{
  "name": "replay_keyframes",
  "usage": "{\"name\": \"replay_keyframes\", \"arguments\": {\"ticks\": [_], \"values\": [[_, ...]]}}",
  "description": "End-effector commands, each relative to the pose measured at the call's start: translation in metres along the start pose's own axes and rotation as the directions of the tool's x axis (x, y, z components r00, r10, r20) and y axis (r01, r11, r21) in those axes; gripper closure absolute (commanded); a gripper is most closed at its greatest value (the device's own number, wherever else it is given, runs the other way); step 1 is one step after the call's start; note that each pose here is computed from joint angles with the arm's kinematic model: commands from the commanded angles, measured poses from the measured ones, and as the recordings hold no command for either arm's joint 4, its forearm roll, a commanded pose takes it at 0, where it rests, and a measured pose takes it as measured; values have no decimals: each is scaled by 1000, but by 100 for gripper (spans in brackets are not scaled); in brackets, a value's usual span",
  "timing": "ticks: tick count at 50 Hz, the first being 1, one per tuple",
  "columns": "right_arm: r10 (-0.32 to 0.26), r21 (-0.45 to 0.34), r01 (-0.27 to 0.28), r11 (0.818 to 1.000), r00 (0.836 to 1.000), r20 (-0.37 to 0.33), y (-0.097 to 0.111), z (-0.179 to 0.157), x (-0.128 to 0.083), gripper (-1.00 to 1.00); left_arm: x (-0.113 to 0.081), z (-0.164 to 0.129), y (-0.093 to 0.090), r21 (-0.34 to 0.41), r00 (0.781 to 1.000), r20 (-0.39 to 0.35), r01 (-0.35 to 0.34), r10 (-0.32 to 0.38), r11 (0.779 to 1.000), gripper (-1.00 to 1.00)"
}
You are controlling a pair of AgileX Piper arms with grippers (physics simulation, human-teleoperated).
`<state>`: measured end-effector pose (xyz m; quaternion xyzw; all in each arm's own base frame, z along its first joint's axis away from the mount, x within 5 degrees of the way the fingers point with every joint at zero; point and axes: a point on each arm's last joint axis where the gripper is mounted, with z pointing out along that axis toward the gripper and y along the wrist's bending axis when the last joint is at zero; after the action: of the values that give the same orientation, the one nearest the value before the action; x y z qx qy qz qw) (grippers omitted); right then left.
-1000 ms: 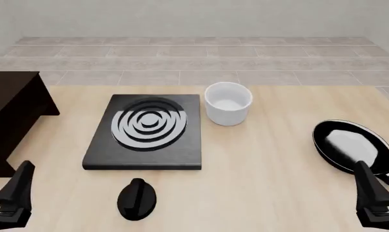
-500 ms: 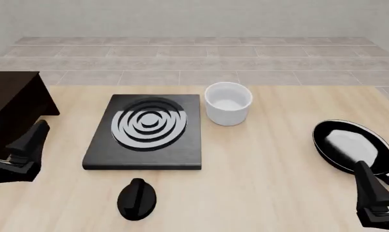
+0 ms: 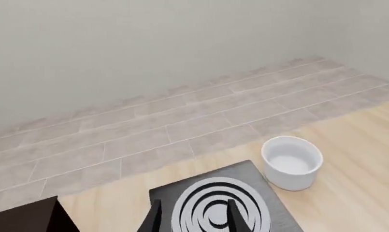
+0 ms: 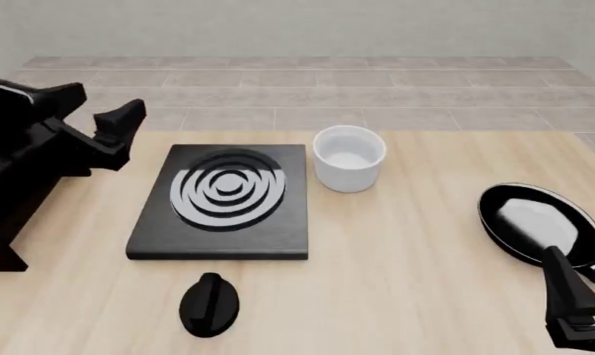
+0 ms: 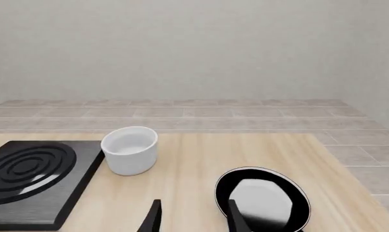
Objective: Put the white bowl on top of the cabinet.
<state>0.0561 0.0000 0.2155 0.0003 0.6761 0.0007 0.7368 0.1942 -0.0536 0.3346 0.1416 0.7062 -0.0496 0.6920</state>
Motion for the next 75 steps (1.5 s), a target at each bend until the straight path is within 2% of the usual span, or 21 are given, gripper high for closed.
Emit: {"name": "replay_keyframes", "arguments": {"ticks": [1, 3, 4, 9, 11, 12, 17, 19, 25, 26, 31, 39, 41, 43, 46, 50, 54, 60, 64, 67, 75], "values": [[0, 0, 0, 1000, 1000, 0, 0, 0, 0, -100, -16, 57, -13, 68, 998, -68, -3, 7, 998, -100], [0, 0, 0, 1000, 1000, 0, 0, 0, 0, -100, -17, 66, -18, 86, 996, -88, 7, 1, 996, -100], [0, 0, 0, 1000, 1000, 0, 0, 0, 0, -100, -17, 70, -18, 86, 996, -84, -34, 41, 996, -100], [0, 0, 0, 1000, 1000, 0, 0, 0, 0, -100, -28, 83, -23, 106, 996, -83, -31, 40, 994, -100], [0, 0, 0, 1000, 1000, 0, 0, 0, 0, -100, -31, 92, -26, 114, 995, -99, -13, 24, 993, -100], [0, 0, 0, 1000, 1000, 0, 0, 0, 0, -100, -32, 97, -24, 102, 992, -123, 44, -31, 994, -100], [0, 0, 0, 1000, 1000, 0, 0, 0, 0, -100, -39, 109, -24, 108, 993, -116, -2, 15, 994, -100], [0, 0, 0, 1000, 1000, 0, 0, 0, 0, -100, -37, 122, -28, 113, 985, -169, 43, -24, 993, -100], [0, 0, 0, 1000, 1000, 0, 0, 0, 0, -100, -43, 128, -40, 157, 988, -151, -21, 45, 987, -100], [0, 0, 0, 1000, 1000, 0, 0, 0, 0, -100, -41, 137, -40, 148, 981, -192, 28, 0, 989, -100], [0, 0, 0, 1000, 1000, 0, 0, 0, 0, -100, -44, 144, -45, 170, 983, -178, -19, 50, 985, -100], [0, 0, 0, 1000, 1000, 0, 0, 0, 0, -100, -44, 161, -58, 202, 976, -207, -23, 66, 979, -100], [0, 0, 0, 1000, 1000, 0, 0, 0, 0, -100, -41, 170, -66, 218, 968, -244, 1, 54, 976, -100], [0, 0, 0, 1000, 1000, 0, 0, 0, 0, -100, -44, 171, -70, 237, 969, -227, -43, 99, 970, -100], [0, 0, 0, 1000, 1000, 0, 0, 0, 0, -100, -39, 187, -70, 237, 955, -278, -40, 107, 971, -100], [0, 0, 0, 1000, 1000, 0, 0, 0, 0, -100, -43, 194, -73, 254, 948, -282, -73, 146, 965, -100], [0, 0, 0, 1000, 1000, 0, 0, 0, 0, -100, -45, 203, -73, 251, 944, -301, -61, 138, 966, -100], [0, 0, 0, 1000, 1000, 0, 0, 0, 0, -100, -36, 219, -88, 273, 925, -356, -35, 134, 961, -100], [0, 0, 0, 1000, 1000, 0, 0, 0, 0, -100, -34, 225, -83, 278, 925, -334, -88, 182, 956, -100], [0, 0, 0, 1000, 1000, 0, 0, 0, 0, -100, -31, 229, -87, 285, 921, -345, -81, 181, 955, -100], [0, 0, 0, 1000, 1000, 0, 0, 0, 0, -100, -8, 261, -88, 273, 880, -444, -46, 169, 961, -100]]}}
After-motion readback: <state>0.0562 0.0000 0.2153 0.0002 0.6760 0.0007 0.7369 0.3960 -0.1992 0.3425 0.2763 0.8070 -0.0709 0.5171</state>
